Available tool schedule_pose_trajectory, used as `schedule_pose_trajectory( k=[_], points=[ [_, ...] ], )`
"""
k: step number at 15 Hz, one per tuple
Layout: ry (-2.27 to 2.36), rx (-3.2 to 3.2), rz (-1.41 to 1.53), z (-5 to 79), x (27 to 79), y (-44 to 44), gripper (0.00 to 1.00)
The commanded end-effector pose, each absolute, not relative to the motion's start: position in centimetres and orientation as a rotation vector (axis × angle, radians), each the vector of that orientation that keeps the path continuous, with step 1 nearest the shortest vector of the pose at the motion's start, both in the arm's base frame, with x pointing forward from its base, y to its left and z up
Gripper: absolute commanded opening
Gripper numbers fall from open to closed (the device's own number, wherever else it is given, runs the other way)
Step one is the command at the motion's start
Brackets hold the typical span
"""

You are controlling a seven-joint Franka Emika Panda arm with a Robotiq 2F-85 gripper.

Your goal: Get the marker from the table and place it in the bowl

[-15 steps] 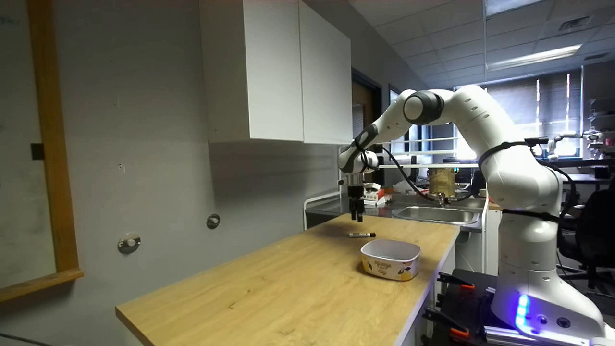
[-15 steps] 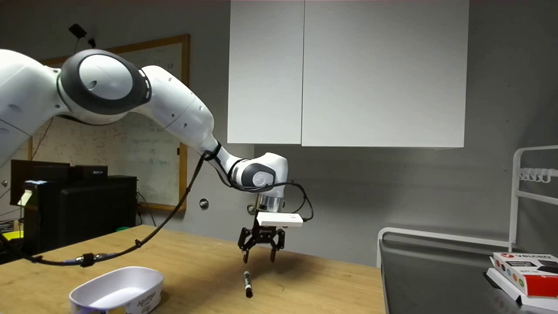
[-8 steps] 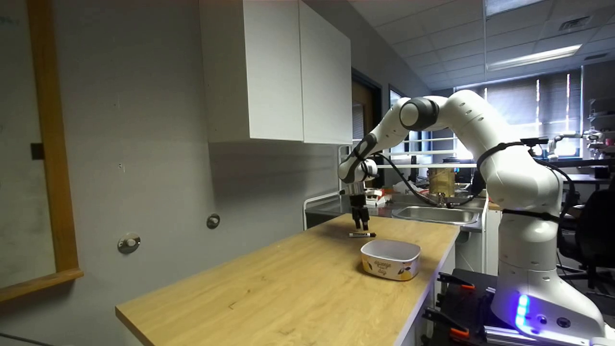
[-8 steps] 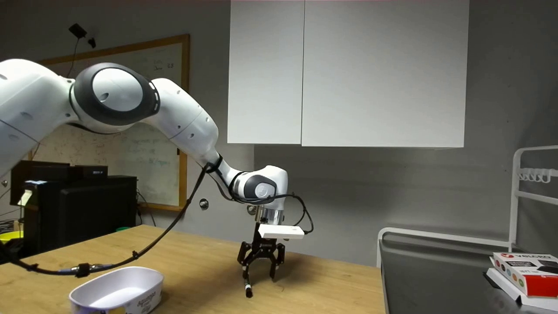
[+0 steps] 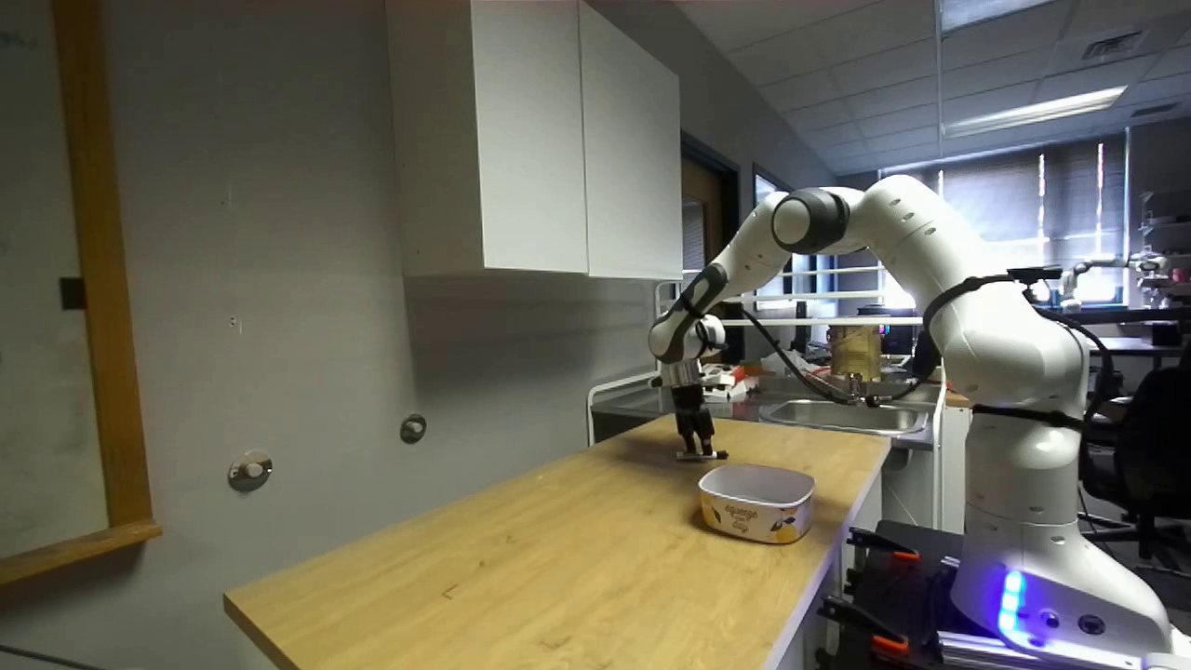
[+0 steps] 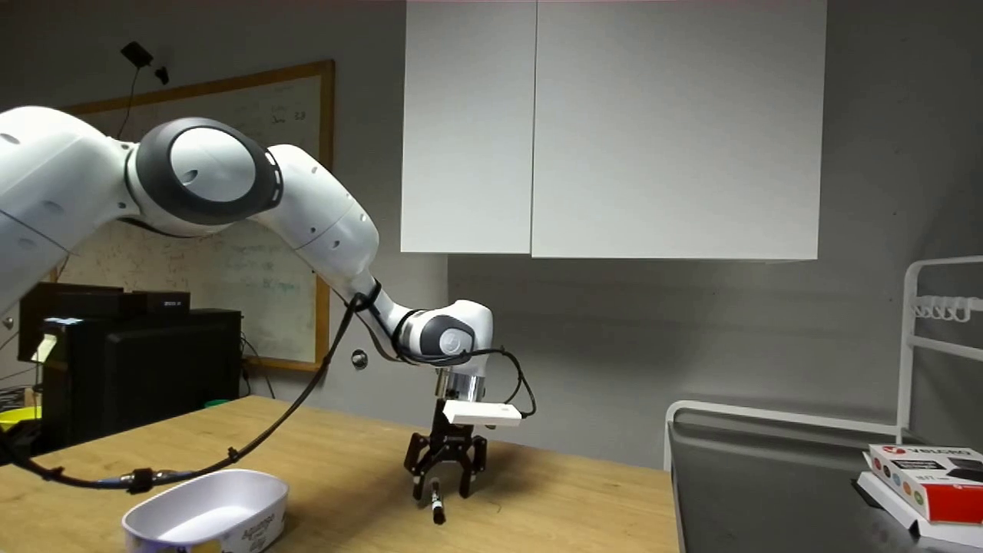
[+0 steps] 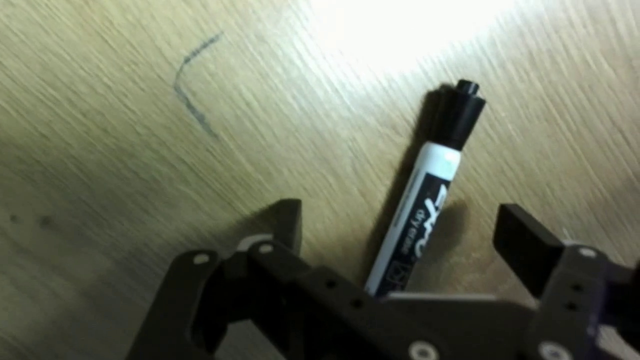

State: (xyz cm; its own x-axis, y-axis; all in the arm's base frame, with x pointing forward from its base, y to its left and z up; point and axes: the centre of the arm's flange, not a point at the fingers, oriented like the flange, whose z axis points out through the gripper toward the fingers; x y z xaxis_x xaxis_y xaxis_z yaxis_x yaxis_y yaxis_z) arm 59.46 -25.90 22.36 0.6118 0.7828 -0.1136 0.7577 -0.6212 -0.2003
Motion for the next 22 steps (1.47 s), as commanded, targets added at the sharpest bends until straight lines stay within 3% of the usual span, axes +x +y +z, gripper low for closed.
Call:
schedule_pose_trajectory(
  k=[1,2,9,22],
  points=[
    [-1.305,-2.696,0.326,21.6,59.3,-25.2,0.71],
    [-1.305,-2.699,0.327,21.5,59.3,-25.2,0.59],
    [-1.294,-2.722,0.315,22.6,58.8,-25.2,0.05],
    [-0.477,-3.097,-0.121,41.5,49.8,-21.4,0.06]
  ],
)
